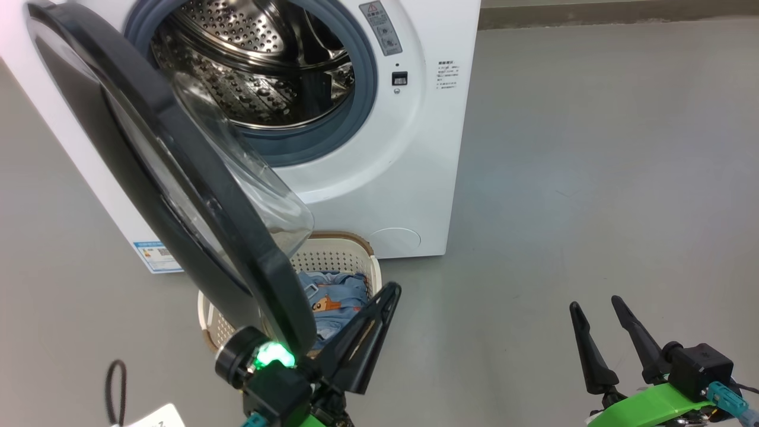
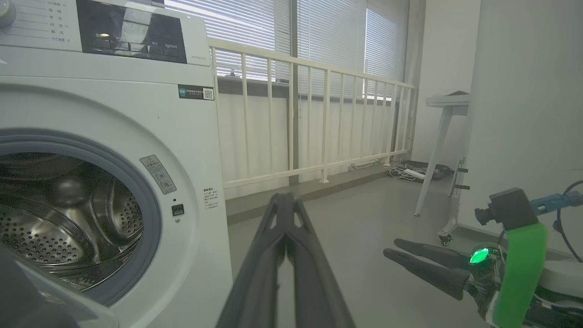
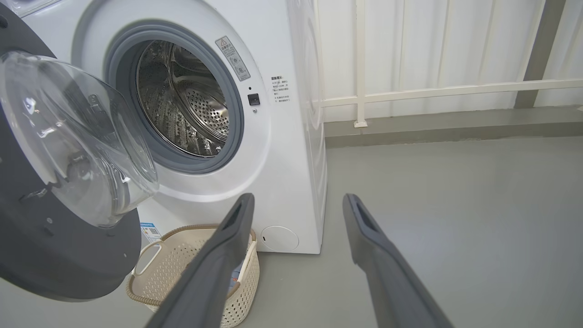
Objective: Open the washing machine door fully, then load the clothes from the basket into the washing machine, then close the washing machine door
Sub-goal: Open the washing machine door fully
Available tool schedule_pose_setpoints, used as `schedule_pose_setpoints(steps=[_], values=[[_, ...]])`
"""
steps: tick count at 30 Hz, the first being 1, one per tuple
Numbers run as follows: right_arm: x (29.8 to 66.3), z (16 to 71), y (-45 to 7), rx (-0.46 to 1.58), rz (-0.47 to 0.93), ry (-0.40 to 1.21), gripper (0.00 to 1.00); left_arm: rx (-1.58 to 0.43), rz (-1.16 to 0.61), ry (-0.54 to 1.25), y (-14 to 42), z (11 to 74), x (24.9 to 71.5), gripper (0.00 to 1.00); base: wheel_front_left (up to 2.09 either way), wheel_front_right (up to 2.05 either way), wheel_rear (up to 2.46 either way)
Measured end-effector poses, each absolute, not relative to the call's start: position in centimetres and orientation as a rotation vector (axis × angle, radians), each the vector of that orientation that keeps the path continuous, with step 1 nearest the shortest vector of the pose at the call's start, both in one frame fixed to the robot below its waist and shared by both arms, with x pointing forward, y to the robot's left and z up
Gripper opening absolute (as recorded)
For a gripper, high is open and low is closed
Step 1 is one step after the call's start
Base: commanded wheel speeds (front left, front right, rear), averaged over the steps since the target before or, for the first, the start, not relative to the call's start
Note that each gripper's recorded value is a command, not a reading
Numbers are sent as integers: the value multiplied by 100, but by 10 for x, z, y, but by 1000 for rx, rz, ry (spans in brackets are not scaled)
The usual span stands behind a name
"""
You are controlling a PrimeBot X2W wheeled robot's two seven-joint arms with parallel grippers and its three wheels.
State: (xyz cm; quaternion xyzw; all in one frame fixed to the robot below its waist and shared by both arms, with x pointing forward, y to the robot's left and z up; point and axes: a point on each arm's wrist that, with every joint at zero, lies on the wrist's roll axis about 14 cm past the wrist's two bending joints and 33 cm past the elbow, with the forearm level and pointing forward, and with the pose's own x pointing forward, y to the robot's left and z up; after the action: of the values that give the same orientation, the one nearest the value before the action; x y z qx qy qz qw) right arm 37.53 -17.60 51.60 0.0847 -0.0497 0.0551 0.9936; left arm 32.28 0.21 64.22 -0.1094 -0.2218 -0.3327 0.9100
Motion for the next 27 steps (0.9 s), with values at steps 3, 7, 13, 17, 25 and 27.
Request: schedule_pose_setpoints(steps=[3,7,13,17,25,27], values=[[375,514,-177,183,107,-95,100,-227,-682,-384,0,621,329,0,0,0,0],[375,511,-177,183,105,-84,100,-222,-667,-296,0,593,337,0,0,0,0],[378,501,-180,184,97,-56,100,-222,-639,-184,4,558,351,0,0,0,0],[379,496,-181,190,92,-43,100,-208,-627,-163,7,551,361,0,0,0,0],[384,493,-184,192,80,-34,100,-217,-579,-141,16,543,381,0,0,0,0],[384,492,-185,195,77,-30,100,-219,-565,-136,19,541,385,0,0,0,0]])
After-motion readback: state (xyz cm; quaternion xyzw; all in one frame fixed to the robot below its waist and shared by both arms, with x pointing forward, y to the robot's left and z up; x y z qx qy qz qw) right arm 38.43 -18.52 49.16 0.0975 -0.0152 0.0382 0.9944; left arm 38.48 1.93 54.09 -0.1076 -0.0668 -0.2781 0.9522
